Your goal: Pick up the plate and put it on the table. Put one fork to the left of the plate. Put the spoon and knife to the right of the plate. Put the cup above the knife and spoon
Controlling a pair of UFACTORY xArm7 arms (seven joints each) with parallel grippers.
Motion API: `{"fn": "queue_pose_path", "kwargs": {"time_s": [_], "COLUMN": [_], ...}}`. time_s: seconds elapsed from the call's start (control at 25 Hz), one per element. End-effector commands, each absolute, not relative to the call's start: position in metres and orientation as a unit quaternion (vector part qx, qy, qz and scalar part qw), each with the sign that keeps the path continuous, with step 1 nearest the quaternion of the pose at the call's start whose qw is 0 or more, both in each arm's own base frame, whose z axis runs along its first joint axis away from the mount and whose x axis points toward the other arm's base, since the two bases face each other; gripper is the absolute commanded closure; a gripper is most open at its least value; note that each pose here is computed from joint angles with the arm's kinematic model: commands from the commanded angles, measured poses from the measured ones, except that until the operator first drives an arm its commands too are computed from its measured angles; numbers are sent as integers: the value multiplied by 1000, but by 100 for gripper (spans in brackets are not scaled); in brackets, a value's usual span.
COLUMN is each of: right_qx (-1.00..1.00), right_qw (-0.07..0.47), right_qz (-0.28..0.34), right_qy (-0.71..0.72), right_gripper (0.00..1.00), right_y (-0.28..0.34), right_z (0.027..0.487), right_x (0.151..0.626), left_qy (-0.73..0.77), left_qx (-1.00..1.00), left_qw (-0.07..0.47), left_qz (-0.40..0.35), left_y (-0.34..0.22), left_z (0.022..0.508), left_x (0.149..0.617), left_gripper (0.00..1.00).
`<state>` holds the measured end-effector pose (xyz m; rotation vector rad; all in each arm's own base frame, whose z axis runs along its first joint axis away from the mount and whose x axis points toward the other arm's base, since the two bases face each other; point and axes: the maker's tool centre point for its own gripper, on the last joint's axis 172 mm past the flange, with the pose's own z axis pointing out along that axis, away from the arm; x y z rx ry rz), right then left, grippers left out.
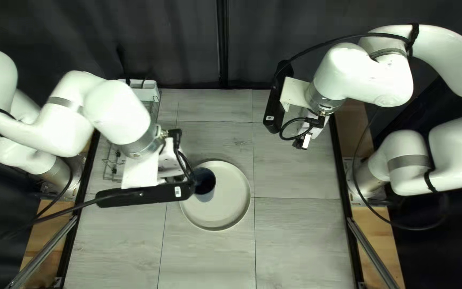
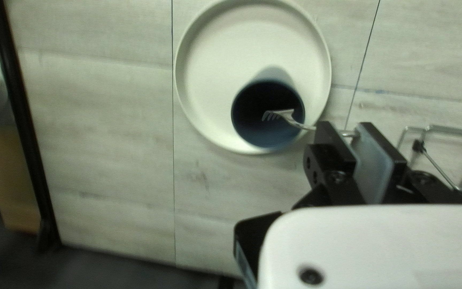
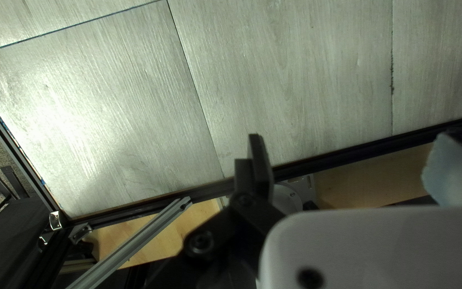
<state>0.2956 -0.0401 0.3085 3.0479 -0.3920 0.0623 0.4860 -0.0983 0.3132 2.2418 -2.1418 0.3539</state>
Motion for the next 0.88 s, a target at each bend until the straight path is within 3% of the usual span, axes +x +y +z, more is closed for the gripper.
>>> {"fn": "queue_pose_path", "kwargs": {"time_s": [0.04,0.52,0.56,0.6,0.64,0.88], "right_qx": [991,991,991,991,991,991], "right_qw": [34,34,34,34,34,34], "right_qz": [20,20,20,20,20,20], "right_qy": [-127,-127,-127,-127,-127,-127], "right_gripper": [0,0,0,0,0,0], "right_y": [-40,-40,-40,-40,-40,-40], "right_z": [308,308,308,308,308,308], "right_x": [296,296,296,296,296,296], "left_qy": [-691,-708,-709,-712,-713,-704], "left_qx": [714,699,698,696,694,704], "left_qw": [20,36,38,41,43,40], "left_qz": [109,96,94,91,89,85], "left_y": [-89,-76,-75,-75,-74,-53], "left_z": [299,270,266,263,261,270], "left_x": [490,494,495,496,496,491], "left_gripper": [100,100,90,62,0,0]}}
